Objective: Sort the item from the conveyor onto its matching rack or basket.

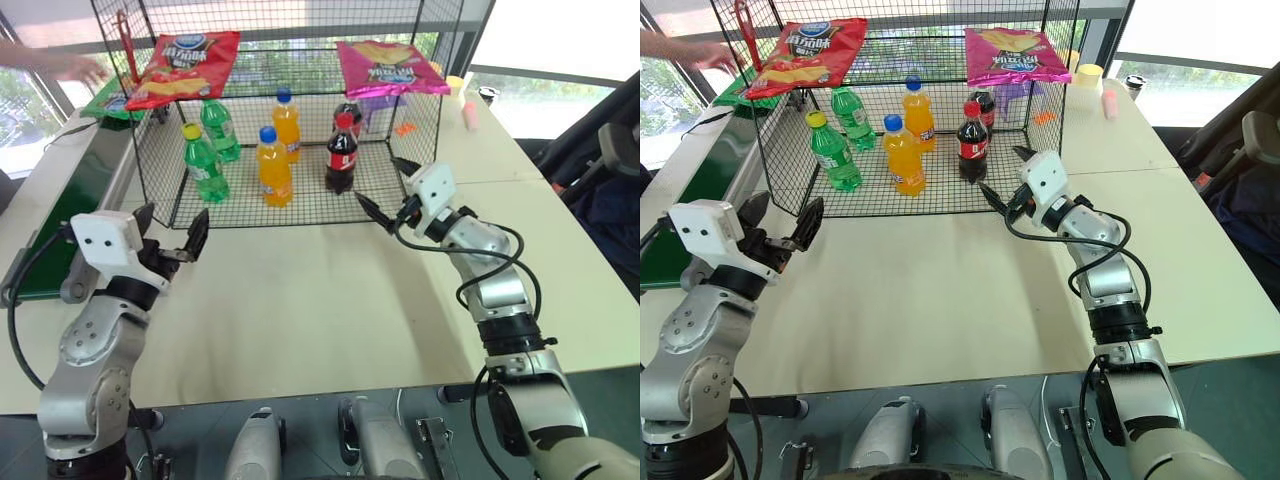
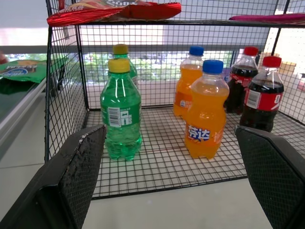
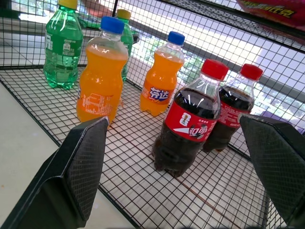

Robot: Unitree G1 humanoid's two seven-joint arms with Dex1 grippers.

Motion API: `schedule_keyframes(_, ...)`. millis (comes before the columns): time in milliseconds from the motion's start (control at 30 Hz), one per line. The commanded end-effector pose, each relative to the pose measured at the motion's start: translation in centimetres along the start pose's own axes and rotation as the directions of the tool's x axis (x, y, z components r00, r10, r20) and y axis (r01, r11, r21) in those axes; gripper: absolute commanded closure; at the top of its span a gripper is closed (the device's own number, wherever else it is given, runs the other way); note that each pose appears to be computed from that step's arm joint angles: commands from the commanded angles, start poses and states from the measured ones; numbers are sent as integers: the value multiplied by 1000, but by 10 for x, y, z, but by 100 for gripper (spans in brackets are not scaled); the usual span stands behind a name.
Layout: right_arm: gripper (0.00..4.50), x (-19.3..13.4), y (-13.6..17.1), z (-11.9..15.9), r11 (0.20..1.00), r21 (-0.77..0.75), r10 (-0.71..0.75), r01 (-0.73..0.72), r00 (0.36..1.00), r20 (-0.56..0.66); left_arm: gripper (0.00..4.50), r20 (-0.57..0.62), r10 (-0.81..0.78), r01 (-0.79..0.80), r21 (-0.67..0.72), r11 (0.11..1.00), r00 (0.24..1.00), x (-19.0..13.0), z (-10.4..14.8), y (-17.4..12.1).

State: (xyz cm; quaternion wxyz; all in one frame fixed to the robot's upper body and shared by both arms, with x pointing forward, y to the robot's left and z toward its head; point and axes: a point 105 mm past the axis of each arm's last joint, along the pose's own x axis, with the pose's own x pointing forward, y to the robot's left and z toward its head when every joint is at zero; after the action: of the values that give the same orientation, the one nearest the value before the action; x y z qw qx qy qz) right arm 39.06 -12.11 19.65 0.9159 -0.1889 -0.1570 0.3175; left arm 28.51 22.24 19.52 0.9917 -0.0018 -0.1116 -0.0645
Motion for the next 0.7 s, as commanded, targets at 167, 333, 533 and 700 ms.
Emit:
schedule_keyframes(167,3,9,-4,18,999,-39,24,-22,998,62,0,21,6,-10,181,983,1000,-8,16,11)
schedule_keyframes(333,3,16,2,18,998,-28,51,-49,996,74,0,-28,-30,40,452,891,999,-18,28,22)
schedule_keyframes(533,3,29,15,18,995,2,96,-96,991,98,0,-93,-32,90,730,677,995,-37,47,37)
schedule_keyframes(700,3,45,38,19,984,29,170,-175,977,131,0,-163,36,126,867,481,986,-68,55,55)
